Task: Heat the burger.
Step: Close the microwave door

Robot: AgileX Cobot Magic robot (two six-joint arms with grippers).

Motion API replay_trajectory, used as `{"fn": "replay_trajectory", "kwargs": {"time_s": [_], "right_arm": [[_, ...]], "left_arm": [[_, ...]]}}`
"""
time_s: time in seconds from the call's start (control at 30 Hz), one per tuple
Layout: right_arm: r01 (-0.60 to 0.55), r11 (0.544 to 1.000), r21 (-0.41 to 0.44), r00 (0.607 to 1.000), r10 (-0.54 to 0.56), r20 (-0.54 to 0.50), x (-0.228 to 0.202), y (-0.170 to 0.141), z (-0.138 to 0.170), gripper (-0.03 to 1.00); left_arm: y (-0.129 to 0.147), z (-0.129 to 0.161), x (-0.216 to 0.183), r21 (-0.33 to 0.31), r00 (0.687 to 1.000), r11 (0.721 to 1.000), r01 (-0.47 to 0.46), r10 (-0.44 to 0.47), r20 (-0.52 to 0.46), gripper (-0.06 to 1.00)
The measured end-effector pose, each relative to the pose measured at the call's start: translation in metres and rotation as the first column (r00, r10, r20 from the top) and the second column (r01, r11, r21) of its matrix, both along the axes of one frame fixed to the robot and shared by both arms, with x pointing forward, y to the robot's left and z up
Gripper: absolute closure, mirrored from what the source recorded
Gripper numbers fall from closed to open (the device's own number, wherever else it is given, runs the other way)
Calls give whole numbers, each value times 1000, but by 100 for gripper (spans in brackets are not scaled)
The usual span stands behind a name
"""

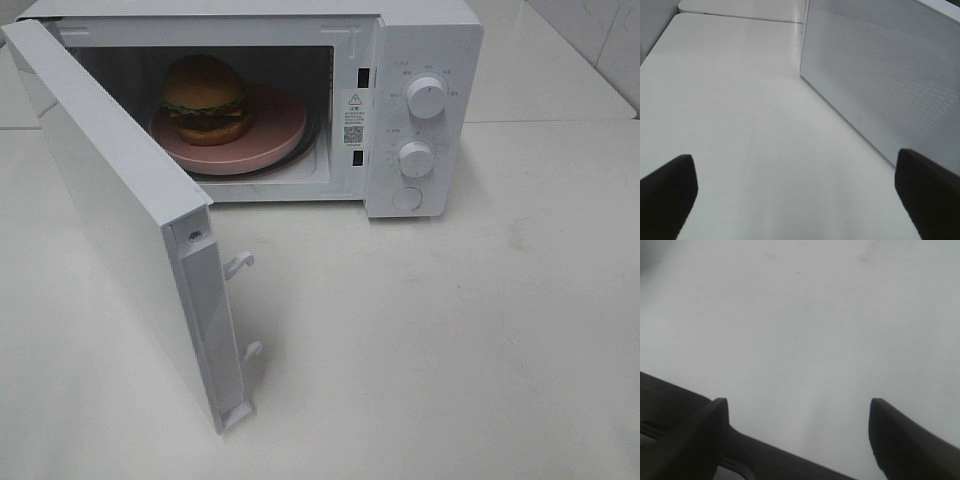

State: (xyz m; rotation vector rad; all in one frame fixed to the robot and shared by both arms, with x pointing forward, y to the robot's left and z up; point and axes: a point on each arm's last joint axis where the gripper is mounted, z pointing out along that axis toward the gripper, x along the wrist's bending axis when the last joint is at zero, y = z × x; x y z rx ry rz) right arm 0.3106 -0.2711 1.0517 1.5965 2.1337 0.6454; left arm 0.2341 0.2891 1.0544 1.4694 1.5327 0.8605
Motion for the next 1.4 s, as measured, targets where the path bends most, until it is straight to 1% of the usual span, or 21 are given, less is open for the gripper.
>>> {"fn": "replay_trajectory", "kwargs": {"time_s": [0.1, 0.13, 0.33, 0.57, 0.6, 0.63, 0.7, 0.73, 0.77, 0.8, 0.83, 0.87, 0.9, 0.93, 0.97, 1.13, 1.2, 1.27, 1.37, 1.4], "right_arm": [[17, 1000, -16, 1000, -17, -24, -7, -7, -1, 22], [26, 999, -35, 998, -28, -49, -12, -10, -2, 22], [33, 996, -82, 994, -41, -106, -18, -16, -5, 22], [15, 997, -70, 993, -23, -115, -21, -16, -5, 22], [2, 998, -57, 996, -7, -90, -25, -18, -3, 22], [2, 998, -57, 996, -7, -90, -25, -18, -3, 22], [-9, 1000, -13, 1000, 9, -22, -33, -25, 0, 22], [-9, 1000, -13, 1000, 9, -22, -33, -25, 0, 22], [-17, 1000, 25, 999, 16, 35, -38, -28, 0, 22], [-16, 999, 41, 998, 14, 59, -39, -29, 0, 22], [-16, 999, 41, 998, 14, 59, -39, -29, 0, 22], [-8, 997, 82, 993, -2, 119, -42, -31, 0, 22], [2, 996, 94, 990, -16, 141, -42, -32, -1, 22], [2, 996, 94, 990, -16, 141, -42, -32, -1, 22], [11, 994, 112, 984, -31, 177, -46, -34, -2, 22], [54, 990, 128, 967, -83, 240, -54, -37, -1, 23], [62, 989, 131, 964, -94, 251, -56, -38, -1, 23], [92, 986, 137, 949, -129, 289, -63, -40, -2, 23], [106, 984, 143, 944, -145, 298, -65, -40, -2, 23], [128, 981, 146, 933, -169, 319, -68, -41, -2, 23]], "left_arm": [[0, 0, 0, 0, 1000, 1000, 0, 0, 0, -5], [0, 0, 0, 0, 1000, 1000, 0, 0, 0, -5], [0, 0, 0, 0, 1000, 1000, 0, 0, 0, -5], [0, 0, 0, 0, 1000, 1000, 0, 0, 0, -5], [0, 0, 0, 0, 1000, 1000, 0, 0, 0, -5], [0, 0, 0, 0, 1000, 1000, 0, 0, 0, -5], [0, 0, 0, 0, 1000, 1000, 0, 0, 0, -5], [0, 0, 0, 0, 1000, 1000, 0, 0, 0, -5], [0, 0, 0, 0, 1000, 1000, 0, 0, 0, -5], [0, 0, 0, 0, 1000, 1000, 0, 0, 0, -5], [0, 0, 0, 0, 1000, 1000, 0, 0, 0, -5], [0, 0, 0, 0, 1000, 1000, 0, 0, 0, -5], [0, 0, 0, 0, 1000, 1000, 0, 0, 0, -5], [0, 0, 0, 0, 1000, 1000, 0, 0, 0, -5], [0, 0, 0, 0, 1000, 1000, 0, 0, 0, -5], [0, 0, 0, 0, 1000, 1000, 0, 0, 0, -5], [0, 0, 0, 0, 1000, 1000, 0, 0, 0, -5], [0, 0, 0, 0, 1000, 1000, 0, 0, 0, -5], [0, 0, 0, 0, 1000, 1000, 0, 0, 0, -5], [0, 0, 0, 0, 1000, 1000, 0, 0, 0, -5]]}}
